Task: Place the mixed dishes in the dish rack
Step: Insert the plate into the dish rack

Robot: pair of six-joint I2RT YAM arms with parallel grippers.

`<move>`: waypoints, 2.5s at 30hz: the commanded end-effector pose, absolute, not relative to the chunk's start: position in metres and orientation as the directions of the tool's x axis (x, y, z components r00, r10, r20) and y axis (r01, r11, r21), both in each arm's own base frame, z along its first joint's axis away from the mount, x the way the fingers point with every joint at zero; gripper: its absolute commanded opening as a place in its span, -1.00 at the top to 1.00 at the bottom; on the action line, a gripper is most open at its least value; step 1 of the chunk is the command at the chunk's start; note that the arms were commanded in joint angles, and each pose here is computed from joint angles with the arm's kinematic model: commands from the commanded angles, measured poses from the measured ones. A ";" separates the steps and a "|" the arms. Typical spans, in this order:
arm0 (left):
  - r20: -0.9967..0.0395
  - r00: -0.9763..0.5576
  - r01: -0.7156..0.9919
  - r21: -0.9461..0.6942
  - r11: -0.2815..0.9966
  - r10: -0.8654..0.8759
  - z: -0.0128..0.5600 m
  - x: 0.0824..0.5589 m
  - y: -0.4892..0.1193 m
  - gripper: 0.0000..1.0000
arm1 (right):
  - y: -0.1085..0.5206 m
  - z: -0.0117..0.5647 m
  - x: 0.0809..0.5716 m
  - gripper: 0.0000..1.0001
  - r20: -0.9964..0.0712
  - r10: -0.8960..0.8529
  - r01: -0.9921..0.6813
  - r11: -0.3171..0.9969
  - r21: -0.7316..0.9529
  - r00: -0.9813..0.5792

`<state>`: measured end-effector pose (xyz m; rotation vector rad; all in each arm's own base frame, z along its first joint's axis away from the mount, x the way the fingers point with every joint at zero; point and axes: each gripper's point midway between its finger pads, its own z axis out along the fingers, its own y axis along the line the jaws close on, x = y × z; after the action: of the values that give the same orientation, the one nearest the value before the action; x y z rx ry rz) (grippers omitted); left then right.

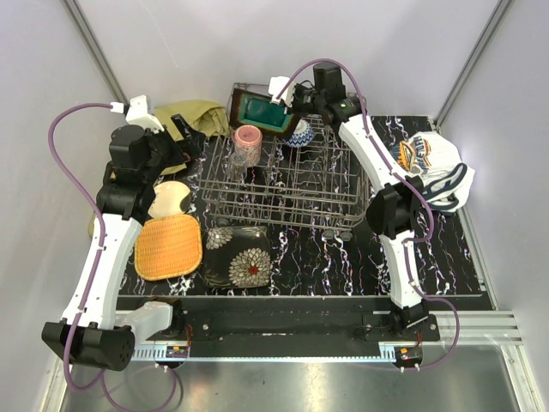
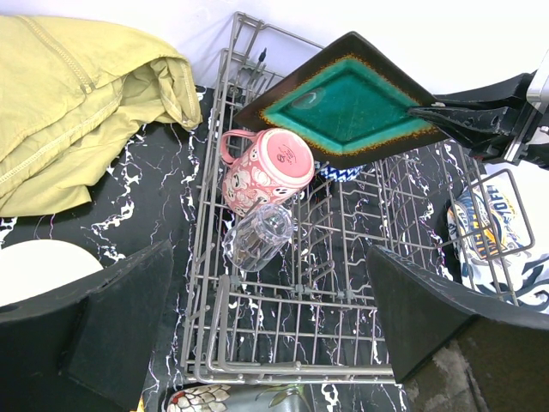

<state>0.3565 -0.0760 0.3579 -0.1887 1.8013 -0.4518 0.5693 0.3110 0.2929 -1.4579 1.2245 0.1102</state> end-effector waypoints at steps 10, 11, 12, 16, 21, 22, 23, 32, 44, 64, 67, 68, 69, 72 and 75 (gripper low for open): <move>-0.903 -0.240 0.145 -0.397 0.906 -0.357 0.370 0.355 -0.079 -0.98 | 0.297 0.351 0.582 1.00 -0.516 -0.644 -0.512 0.216 -0.831 0.565; -0.905 -0.235 0.143 -0.394 0.908 -0.355 0.371 0.355 -0.077 -0.98 | 0.298 0.349 0.582 1.00 -0.514 -0.645 -0.514 0.212 -0.831 0.565; -0.905 -0.237 0.142 -0.392 0.909 -0.353 0.371 0.355 -0.077 -0.98 | 0.298 0.346 0.583 1.00 -0.513 -0.650 -0.517 0.208 -0.830 0.561; -0.907 -0.238 0.143 -0.387 0.911 -0.348 0.371 0.354 -0.077 -0.98 | 0.301 0.338 0.581 1.00 -0.505 -0.663 -0.529 0.189 -0.827 0.552; -0.905 -0.238 0.147 -0.391 0.908 -0.352 0.373 0.353 -0.078 -0.98 | 0.299 0.328 0.581 1.00 -0.482 -0.698 -0.530 0.172 -0.830 0.529; -0.905 -0.239 0.150 -0.393 0.907 -0.353 0.373 0.353 -0.078 -0.98 | 0.300 0.328 0.581 1.00 -0.471 -0.705 -0.523 0.165 -0.836 0.530; -0.905 -0.239 0.153 -0.394 0.906 -0.353 0.374 0.353 -0.079 -0.97 | 0.300 0.326 0.580 1.00 -0.463 -0.713 -0.522 0.160 -0.838 0.526; -0.903 -0.238 0.160 -0.400 0.902 -0.358 0.375 0.344 -0.079 -0.98 | 0.301 0.316 0.579 1.00 -0.403 -0.778 -0.497 0.136 -0.857 0.482; -0.909 -0.236 0.164 -0.386 0.908 -0.344 0.377 0.336 -0.078 -0.98 | 0.314 0.298 0.582 1.00 -0.451 -0.771 -0.535 0.172 -0.827 0.450; -0.905 -0.260 0.167 -0.387 0.907 -0.338 0.368 0.335 -0.080 -0.98 | 0.332 0.254 0.597 1.00 -0.495 -0.766 -0.596 0.186 -0.781 0.410; -0.905 -0.260 0.172 -0.386 0.906 -0.336 0.369 0.335 -0.080 -0.98 | 0.329 0.251 0.596 1.00 -0.483 -0.776 -0.597 0.176 -0.783 0.405; -0.904 -0.261 0.173 -0.388 0.906 -0.337 0.369 0.335 -0.081 -0.98 | 0.328 0.250 0.596 1.00 -0.475 -0.780 -0.596 0.168 -0.785 0.407; -0.903 -0.265 0.172 -0.389 0.905 -0.338 0.368 0.335 -0.081 -0.98 | 0.328 0.248 0.595 1.00 -0.470 -0.783 -0.601 0.159 -0.784 0.407; -0.903 -0.265 0.178 -0.390 0.903 -0.338 0.369 0.333 -0.082 -0.98 | 0.327 0.241 0.594 1.00 -0.452 -0.794 -0.609 0.133 -0.782 0.407; -0.903 -0.270 0.176 -0.388 0.905 -0.335 0.367 0.332 -0.081 -0.98 | 0.328 0.232 0.593 0.98 -0.448 -0.800 -0.623 0.121 -0.773 0.400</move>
<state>0.3370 -0.0802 0.3586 -0.1505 1.8081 -0.4802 0.5684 0.3368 0.2588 -1.5205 1.3190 -0.0442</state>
